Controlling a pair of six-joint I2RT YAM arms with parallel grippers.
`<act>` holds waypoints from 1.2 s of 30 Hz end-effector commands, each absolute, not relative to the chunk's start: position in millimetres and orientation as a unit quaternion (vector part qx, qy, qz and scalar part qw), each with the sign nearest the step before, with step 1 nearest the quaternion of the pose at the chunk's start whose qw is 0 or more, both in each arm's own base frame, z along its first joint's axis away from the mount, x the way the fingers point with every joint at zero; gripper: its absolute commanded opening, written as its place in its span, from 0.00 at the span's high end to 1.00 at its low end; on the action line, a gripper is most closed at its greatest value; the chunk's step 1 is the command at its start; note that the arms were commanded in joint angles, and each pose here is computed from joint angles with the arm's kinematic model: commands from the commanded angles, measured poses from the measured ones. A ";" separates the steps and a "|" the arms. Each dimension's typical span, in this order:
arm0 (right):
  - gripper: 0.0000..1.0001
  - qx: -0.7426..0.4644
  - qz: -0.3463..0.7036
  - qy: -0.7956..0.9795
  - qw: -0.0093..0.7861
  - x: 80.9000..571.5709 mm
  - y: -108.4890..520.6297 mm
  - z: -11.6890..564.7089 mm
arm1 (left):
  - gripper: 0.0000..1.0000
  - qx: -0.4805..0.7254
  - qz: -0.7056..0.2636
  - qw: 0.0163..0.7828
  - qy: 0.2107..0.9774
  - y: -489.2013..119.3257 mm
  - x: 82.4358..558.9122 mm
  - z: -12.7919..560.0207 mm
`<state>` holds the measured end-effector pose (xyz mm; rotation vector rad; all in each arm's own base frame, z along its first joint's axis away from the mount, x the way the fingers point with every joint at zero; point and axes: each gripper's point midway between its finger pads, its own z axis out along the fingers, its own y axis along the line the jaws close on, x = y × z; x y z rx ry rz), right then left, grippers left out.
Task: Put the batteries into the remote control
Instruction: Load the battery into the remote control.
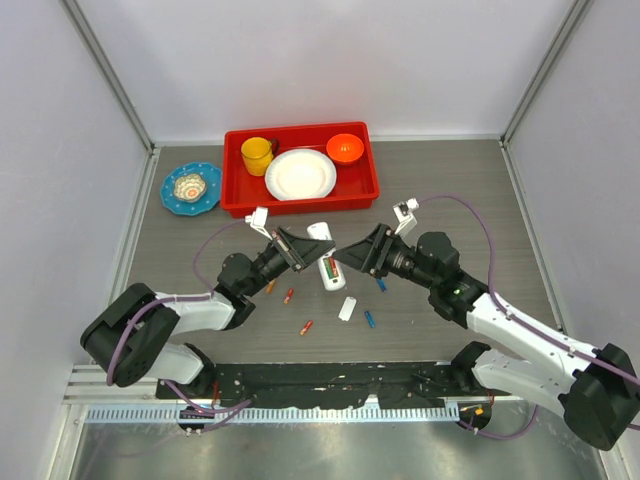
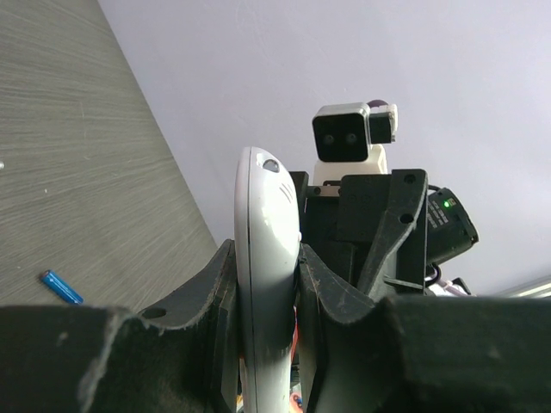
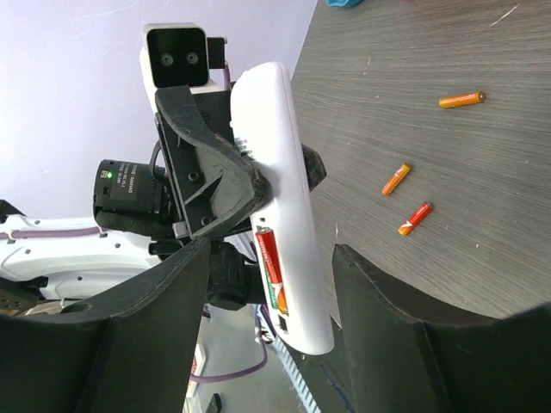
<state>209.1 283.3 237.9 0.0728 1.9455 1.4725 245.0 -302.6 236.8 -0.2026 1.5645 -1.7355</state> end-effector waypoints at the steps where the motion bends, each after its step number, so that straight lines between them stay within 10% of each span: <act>1: 0.37 -0.012 0.588 0.733 0.341 204.5 286.3 250.7 | 1.00 -0.030 -0.750 0.438 0.495 -291.4 226.7 312.6; 36: 0.51 -0.016 0.607 0.729 0.315 207.8 291.9 233.8 | 1.00 -0.015 -0.764 0.431 0.480 -290.7 217.4 326.8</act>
